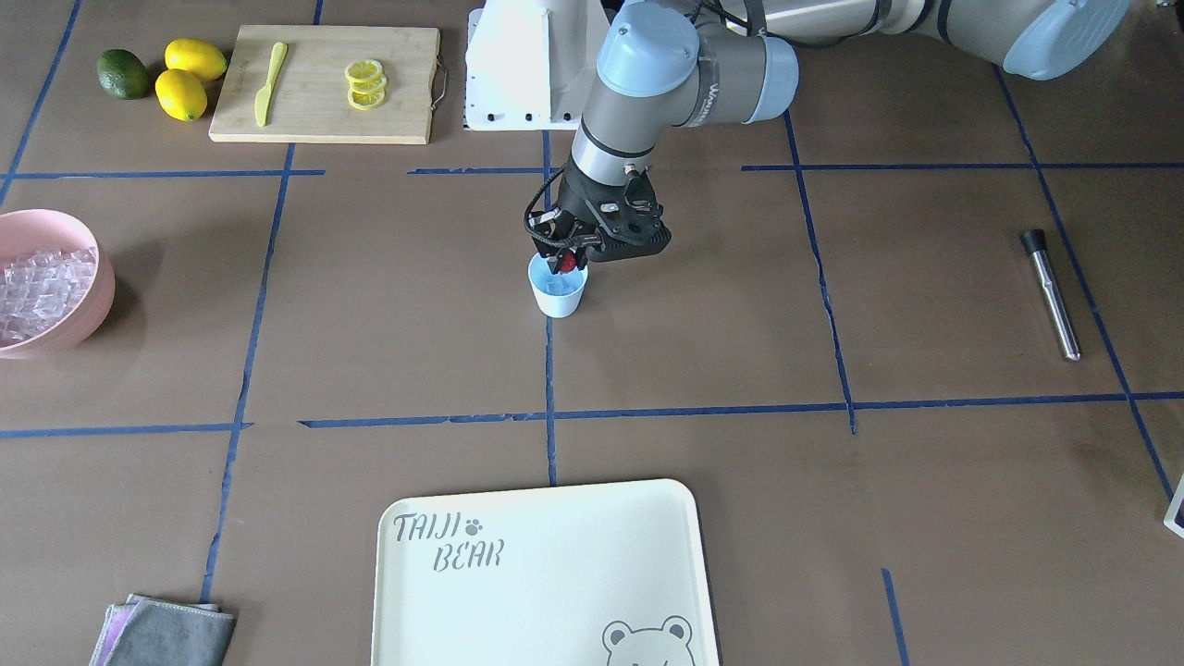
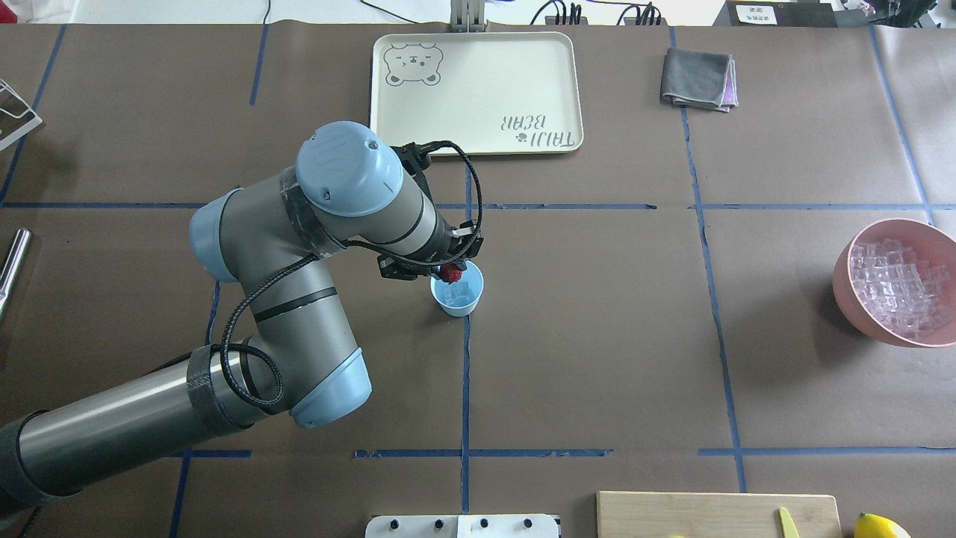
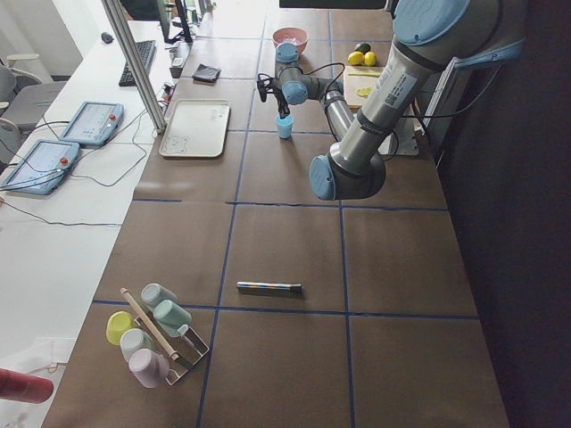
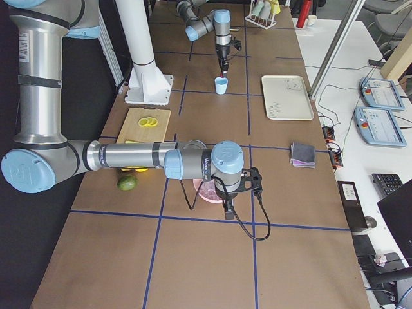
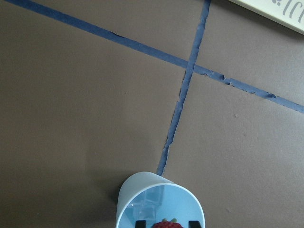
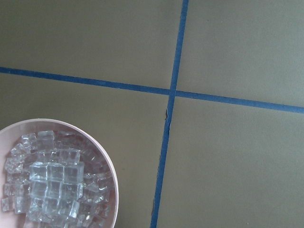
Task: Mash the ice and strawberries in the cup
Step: 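Lower the strawberry into the cup and open the left gripper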
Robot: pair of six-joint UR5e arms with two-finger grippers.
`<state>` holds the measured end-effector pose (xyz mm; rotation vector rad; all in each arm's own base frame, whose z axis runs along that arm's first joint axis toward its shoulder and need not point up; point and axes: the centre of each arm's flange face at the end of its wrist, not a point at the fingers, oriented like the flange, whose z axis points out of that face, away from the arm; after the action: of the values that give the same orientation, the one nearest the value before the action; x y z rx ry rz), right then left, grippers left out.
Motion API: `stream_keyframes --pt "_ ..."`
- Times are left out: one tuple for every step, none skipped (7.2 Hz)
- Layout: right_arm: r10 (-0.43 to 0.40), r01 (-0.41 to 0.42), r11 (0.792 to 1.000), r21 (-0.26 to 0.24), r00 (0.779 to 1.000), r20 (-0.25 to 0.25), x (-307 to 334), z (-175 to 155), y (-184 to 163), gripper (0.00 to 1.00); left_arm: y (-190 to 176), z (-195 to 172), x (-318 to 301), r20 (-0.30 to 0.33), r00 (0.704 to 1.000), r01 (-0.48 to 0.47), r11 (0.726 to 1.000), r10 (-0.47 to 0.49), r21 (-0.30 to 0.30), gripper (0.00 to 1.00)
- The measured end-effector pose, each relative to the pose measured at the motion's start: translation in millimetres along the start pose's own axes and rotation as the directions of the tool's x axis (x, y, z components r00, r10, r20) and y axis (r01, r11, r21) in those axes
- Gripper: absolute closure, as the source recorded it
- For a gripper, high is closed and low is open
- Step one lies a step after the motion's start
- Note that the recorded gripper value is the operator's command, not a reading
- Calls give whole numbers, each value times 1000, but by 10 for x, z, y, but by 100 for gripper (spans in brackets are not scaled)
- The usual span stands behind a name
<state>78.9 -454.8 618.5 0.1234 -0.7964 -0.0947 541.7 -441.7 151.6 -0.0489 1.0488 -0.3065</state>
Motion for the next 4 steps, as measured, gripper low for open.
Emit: stream_keyframes --pt "0 0 1000 1 1000 0 -2 -2 -4 0 -5 13 4 -8 1000 -4 1000 4 1 0" --pt "1 -1 1000 1 1000 0 -4 -4 -7 0 -10 26 6 -12 1000 -6 1000 6 1 0" --pt "1 -1 1000 1 1000 0 -4 -5 -10 0 -13 32 6 -13 1000 -8 1000 8 1 0" --pt "1 -1 1000 1 1000 -1 -5 -6 -14 0 -11 30 7 -14 1000 -14 1000 14 1 0"
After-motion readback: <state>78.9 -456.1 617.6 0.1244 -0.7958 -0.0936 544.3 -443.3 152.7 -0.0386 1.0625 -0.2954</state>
